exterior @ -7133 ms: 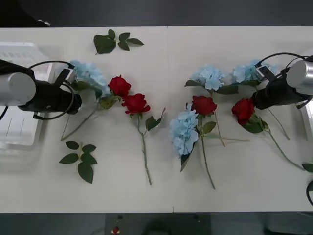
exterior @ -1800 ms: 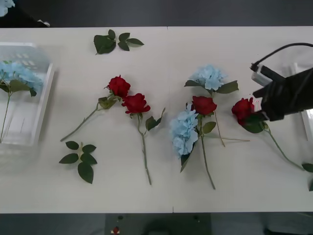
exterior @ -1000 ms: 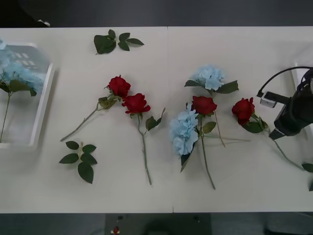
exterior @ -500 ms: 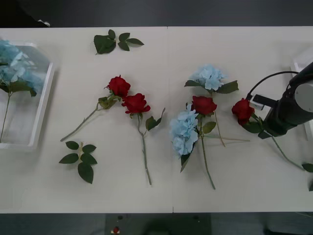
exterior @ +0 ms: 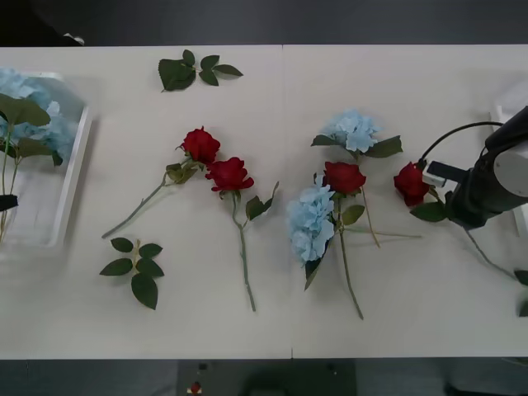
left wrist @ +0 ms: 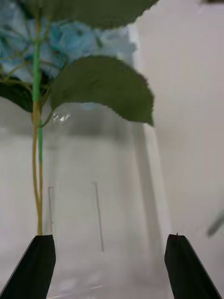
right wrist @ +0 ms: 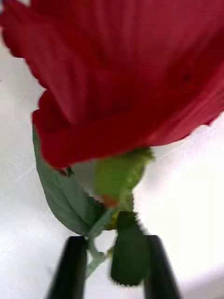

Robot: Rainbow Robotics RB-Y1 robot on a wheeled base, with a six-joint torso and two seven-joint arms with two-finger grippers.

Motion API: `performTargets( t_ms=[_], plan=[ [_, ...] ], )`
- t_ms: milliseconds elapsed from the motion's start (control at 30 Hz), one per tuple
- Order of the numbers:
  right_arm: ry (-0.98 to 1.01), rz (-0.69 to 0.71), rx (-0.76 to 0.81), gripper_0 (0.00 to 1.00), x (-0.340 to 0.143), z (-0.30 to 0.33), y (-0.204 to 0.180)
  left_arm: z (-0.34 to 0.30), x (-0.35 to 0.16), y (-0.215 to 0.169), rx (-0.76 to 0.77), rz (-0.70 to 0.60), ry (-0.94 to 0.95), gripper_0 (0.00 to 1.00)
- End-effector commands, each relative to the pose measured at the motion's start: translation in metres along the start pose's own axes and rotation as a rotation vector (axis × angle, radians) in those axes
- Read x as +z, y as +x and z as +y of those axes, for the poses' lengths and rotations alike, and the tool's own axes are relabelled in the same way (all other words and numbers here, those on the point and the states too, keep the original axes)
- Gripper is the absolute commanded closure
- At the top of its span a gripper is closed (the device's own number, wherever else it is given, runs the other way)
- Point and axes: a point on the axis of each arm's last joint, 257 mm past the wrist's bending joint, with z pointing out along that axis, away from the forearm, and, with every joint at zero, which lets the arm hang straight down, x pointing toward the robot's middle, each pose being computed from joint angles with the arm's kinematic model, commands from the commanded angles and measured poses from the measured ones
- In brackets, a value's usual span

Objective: Put the red flowers into the right box and the blue flowers into the left box

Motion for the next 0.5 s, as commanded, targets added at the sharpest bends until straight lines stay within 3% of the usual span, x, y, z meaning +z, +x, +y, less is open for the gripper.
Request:
performTargets(
  t_ms=[33, 233, 433, 500],
  plan=[
    [0.001, -0.022, 0.037, 1.0, 0.003, 0.004, -0.012, -0.051, -0.029, -0.046, 0.168, -0.018, 0.118, 0.33],
    [0.018, -0.03, 0.036, 1.0, 0.004, 0.001, -0.012, -0.134, -0.031, -0.083, 0.359, 0.0, 0.273, 0.3],
    [0.014, -0.036, 0.048, 1.0, 0.003, 0.001, -0.013, -0.209, 0.008, -0.097, 0.516, 0.098, 0.303, 0.08],
    [0.015, -0.042, 0.057, 1.0, -0.001, -0.001, -0.015, -0.223, 0.024, -0.096, 0.536, 0.126, 0.289, 0.06]
  ],
)
